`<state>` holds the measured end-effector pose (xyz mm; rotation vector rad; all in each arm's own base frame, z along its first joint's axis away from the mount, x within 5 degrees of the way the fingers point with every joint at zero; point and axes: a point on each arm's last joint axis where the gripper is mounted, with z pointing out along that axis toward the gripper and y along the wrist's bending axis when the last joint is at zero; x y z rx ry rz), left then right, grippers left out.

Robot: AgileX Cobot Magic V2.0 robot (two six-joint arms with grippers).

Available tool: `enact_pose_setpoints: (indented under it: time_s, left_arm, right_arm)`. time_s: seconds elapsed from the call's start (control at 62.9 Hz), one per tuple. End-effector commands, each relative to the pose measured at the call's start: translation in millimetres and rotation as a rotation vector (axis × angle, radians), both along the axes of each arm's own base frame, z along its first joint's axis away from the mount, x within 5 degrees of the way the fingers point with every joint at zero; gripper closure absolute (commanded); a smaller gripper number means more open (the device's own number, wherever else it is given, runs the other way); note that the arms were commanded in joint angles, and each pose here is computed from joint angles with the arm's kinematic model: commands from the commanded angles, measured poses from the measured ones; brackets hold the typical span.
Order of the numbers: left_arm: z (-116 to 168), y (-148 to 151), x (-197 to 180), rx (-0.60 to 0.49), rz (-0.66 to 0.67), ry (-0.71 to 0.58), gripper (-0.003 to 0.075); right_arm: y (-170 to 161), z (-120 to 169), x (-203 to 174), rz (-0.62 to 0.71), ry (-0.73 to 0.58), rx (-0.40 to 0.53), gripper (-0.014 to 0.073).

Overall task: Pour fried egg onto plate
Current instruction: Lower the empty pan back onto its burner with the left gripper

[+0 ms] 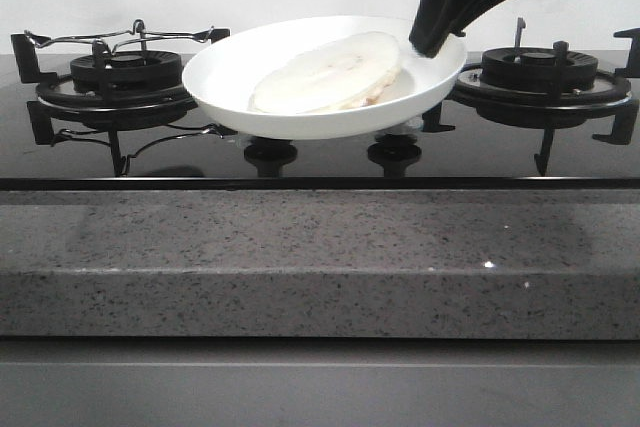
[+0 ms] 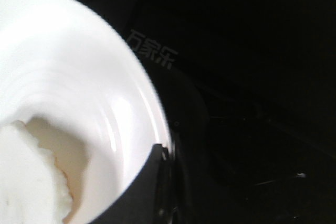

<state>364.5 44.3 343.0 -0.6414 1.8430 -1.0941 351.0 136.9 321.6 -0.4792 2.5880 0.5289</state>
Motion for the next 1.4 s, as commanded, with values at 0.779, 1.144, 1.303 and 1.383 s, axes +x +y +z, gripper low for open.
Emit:
enact_pose_setpoints:
  time_s: [0.779, 1.144, 1.303, 1.383]
  left_arm:
    - [-24, 6, 13, -0.005, -0.09, 0.06, 0.074]
    - [-29, 6, 11, 0.066, -0.113, 0.086, 0.0352]
    - [-33, 2, 7, 0.104, -0.187, 0.111, 0.0184]
    - [-34, -1, 4, 0.113, -0.238, 0.124, 0.0186]
  right_arm:
    - [-2, 32, -7, -0.018, -0.102, 0.07, 0.0701]
    - [-2, 32, -7, -0.018, -0.102, 0.07, 0.0701]
    - [-2, 32, -7, -0.018, -0.102, 0.07, 0.0701]
    - [-2, 32, -7, -0.018, -0.102, 0.07, 0.0701]
